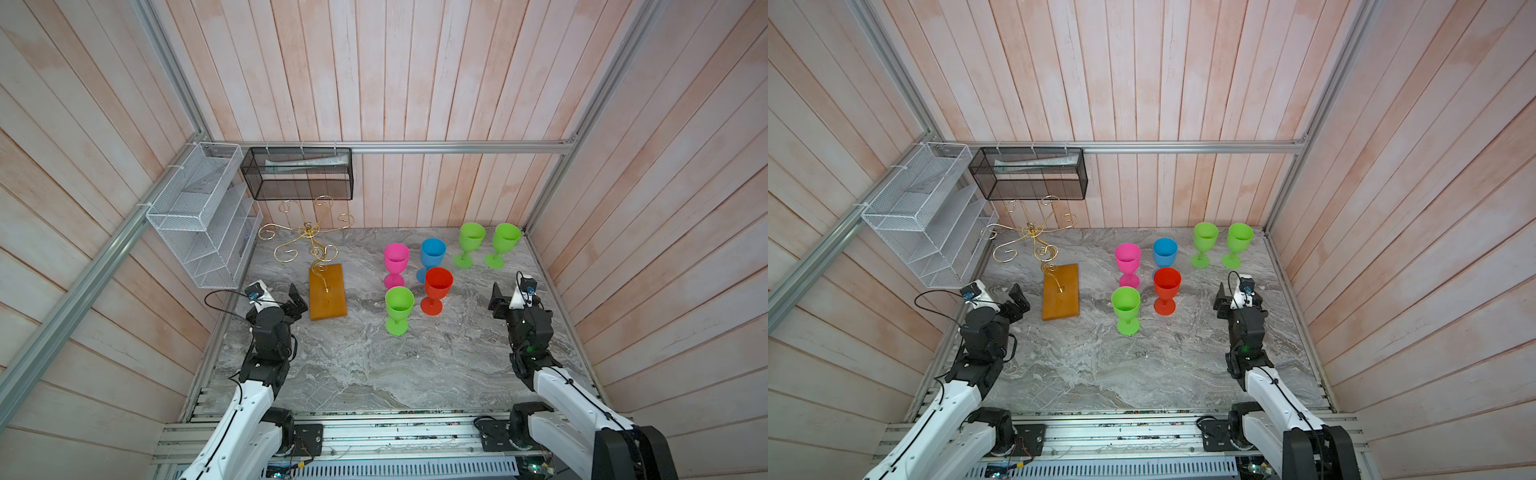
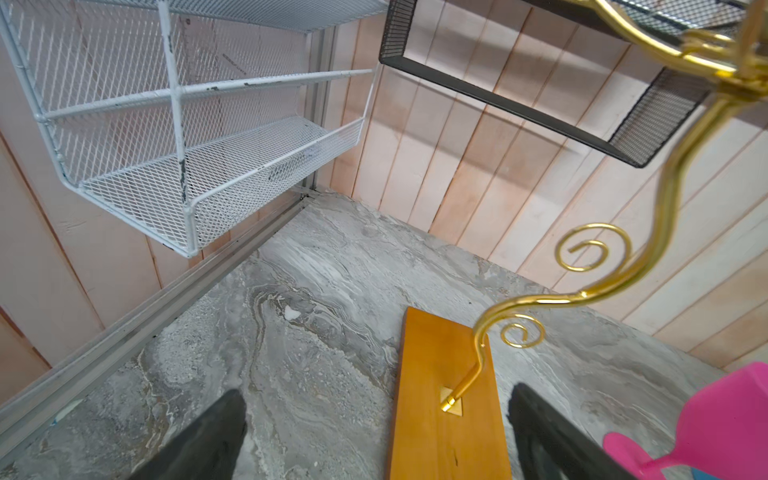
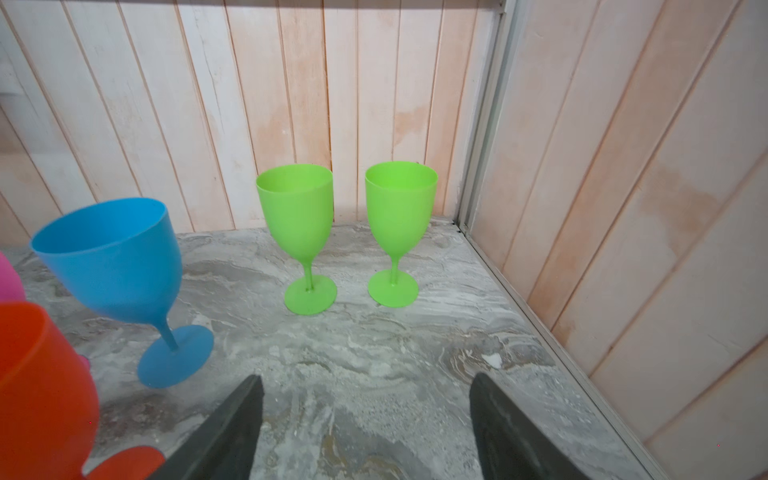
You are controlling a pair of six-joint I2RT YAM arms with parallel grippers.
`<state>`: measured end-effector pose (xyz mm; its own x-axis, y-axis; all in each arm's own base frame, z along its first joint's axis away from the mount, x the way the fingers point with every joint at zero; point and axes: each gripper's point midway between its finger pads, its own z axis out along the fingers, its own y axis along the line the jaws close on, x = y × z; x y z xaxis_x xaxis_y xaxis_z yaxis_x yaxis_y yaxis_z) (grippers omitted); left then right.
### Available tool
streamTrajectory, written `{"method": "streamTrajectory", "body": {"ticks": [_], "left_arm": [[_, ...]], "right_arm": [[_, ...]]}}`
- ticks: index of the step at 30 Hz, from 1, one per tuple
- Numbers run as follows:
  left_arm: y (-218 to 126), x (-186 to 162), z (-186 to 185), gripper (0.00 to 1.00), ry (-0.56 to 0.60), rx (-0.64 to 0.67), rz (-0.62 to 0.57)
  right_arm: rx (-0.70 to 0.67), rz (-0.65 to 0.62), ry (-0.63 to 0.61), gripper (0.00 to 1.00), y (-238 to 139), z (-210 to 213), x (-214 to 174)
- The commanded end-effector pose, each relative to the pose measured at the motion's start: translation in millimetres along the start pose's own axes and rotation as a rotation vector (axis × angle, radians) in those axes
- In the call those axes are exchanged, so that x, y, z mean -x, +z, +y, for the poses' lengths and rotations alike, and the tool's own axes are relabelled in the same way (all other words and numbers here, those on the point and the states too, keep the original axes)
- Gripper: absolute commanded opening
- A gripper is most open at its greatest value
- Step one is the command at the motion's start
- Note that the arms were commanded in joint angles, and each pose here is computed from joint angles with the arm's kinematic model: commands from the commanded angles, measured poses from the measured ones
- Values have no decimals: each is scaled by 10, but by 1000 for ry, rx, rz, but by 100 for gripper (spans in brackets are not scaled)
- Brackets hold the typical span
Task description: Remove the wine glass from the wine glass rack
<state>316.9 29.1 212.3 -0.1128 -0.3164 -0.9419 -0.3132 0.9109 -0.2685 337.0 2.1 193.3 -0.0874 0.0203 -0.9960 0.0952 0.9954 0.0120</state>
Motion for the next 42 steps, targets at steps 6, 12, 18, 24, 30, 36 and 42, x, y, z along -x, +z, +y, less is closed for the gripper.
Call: {"method": "streamTrajectory", "body": {"ticks": [6, 12, 18, 24, 30, 36, 42], "left_arm": [[236, -155, 134, 100, 92, -37, -4], [312, -218, 267, 100, 136, -20, -53], [353, -262, 331, 100, 131, -63, -83], [467, -425, 320, 100, 156, -111, -78], [692, -483, 119, 100, 178, -203, -19], [563, -625, -39, 100, 235, -239, -158], [823, -777, -102, 100, 276, -210, -8]], "right_arm": [[-76, -180, 25, 79, -215, -192, 31], [-81, -150, 16, 79, -188, -206, -183], [-88, -135, -11, 79, -120, -208, -278], [-109, -142, -2, 79, -72, -285, -322], [-139, -142, 15, 79, 29, -342, -434], [-154, -42, 34, 79, 207, -401, -557], [-149, 37, 50, 78, 428, -425, -632]]}}
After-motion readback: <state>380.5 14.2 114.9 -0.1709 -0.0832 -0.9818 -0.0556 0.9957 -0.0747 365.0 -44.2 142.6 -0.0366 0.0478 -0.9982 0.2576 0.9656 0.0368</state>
